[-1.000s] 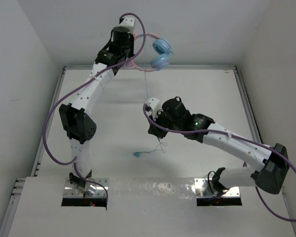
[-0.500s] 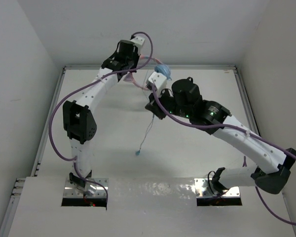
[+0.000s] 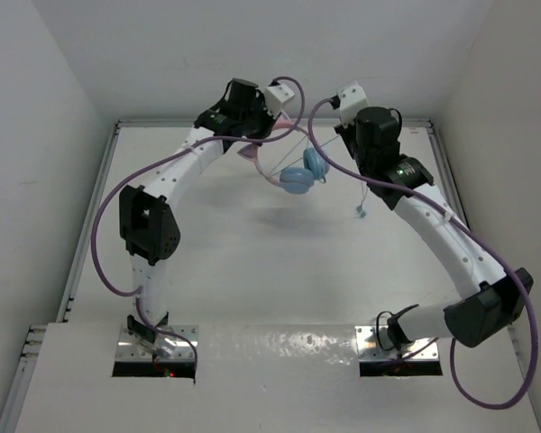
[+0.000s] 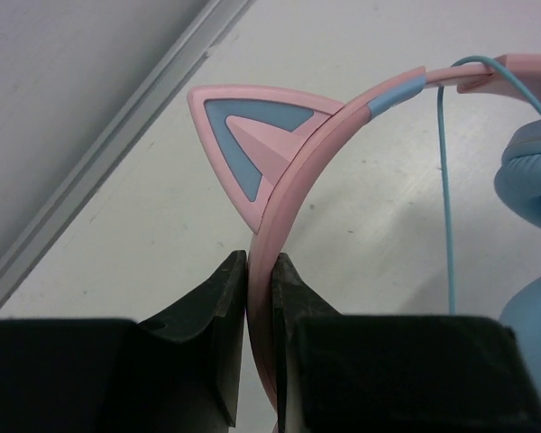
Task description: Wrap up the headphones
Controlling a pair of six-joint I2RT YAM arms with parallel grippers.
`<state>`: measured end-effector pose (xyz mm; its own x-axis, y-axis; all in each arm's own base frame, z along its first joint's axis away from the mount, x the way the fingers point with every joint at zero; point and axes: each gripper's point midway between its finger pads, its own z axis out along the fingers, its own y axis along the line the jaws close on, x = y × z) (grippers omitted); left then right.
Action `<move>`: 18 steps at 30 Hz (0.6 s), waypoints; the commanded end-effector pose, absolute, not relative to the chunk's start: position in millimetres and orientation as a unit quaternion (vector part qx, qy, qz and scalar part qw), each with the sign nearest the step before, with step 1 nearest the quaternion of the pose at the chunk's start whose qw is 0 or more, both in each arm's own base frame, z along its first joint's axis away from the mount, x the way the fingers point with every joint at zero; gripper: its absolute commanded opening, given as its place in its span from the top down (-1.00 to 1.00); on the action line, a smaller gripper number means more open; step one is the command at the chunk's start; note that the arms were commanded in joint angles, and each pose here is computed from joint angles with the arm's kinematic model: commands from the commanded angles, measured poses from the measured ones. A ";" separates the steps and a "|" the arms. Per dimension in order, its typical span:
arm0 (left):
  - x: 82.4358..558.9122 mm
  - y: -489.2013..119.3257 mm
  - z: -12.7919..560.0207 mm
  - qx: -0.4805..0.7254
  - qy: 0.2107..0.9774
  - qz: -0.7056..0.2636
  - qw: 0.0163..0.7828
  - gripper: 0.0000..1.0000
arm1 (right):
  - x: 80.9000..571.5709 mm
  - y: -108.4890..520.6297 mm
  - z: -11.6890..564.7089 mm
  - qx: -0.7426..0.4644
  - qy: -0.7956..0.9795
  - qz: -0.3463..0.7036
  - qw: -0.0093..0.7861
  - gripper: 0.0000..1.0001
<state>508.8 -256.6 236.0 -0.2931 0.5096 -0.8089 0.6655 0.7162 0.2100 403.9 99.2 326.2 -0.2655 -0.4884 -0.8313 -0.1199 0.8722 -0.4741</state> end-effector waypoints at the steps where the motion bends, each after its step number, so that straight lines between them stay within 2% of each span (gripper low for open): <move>1: 478.6 -285.2 288.0 0.444 0.736 -0.122 0.497 1.00 | 430.1 86.1 369.8 -0.151 0.736 -0.159 0.641 1.00; 8: 456.4 -305.3 300.0 0.450 0.730 -0.168 0.487 1.00 | 471.7 64.9 364.9 -0.109 0.746 -0.106 0.648 1.00; 11: 451.9 -308.2 314.3 0.443 0.727 -0.184 0.492 1.00 | 480.5 59.2 337.3 -0.110 0.762 -0.097 0.630 1.00; 18: 423.9 -320.1 328.7 0.475 0.706 -0.236 0.469 1.00 | 494.5 72.0 299.0 -0.084 0.790 0.010 0.607 1.00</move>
<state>459.0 -318.0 286.1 -0.1631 0.4878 -0.8576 0.8405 0.5239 0.1382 481.7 66.2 273.7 -0.3362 -0.2400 -0.9107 -0.1509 0.9682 -0.1995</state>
